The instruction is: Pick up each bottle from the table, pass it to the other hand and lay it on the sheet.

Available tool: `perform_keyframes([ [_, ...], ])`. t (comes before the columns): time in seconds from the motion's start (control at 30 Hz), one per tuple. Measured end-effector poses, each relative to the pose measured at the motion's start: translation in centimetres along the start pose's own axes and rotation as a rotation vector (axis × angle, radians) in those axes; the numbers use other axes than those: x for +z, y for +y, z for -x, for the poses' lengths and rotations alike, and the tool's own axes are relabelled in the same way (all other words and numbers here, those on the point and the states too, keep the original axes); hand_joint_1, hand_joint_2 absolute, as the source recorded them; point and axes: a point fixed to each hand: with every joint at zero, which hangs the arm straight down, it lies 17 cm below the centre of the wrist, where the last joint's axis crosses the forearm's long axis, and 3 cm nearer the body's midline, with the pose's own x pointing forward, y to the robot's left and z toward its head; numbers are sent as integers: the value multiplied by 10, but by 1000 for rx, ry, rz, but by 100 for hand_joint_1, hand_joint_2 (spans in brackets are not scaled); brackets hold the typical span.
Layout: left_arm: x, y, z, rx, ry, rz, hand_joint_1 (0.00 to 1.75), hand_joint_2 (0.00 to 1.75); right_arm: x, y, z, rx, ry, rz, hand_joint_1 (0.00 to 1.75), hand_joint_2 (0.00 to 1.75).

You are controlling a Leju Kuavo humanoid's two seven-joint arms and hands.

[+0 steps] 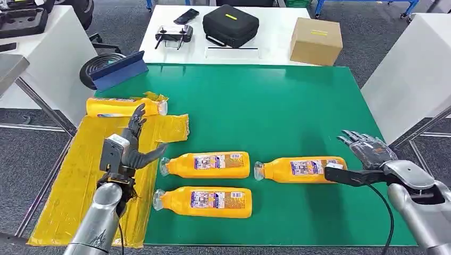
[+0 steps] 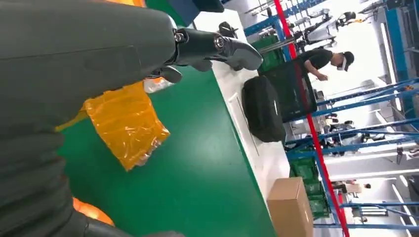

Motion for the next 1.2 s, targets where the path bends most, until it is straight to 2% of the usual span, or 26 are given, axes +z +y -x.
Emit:
perform_keyframes([
  [0.4, -8, -10, -2, 11, 3, 15, 0, 175, -27, 62, -36, -54, -19, -82, 0, 175],
  [0.83, -9, -10, 2, 11, 14, 13, 0, 175, -44, 67, -50, -48, -41, -112, 0, 175],
  [1.2, -5, -9, 7, 15, 27, 1, 0, 175, -56, 70, -66, 46, -68, -109, 0, 175],
])
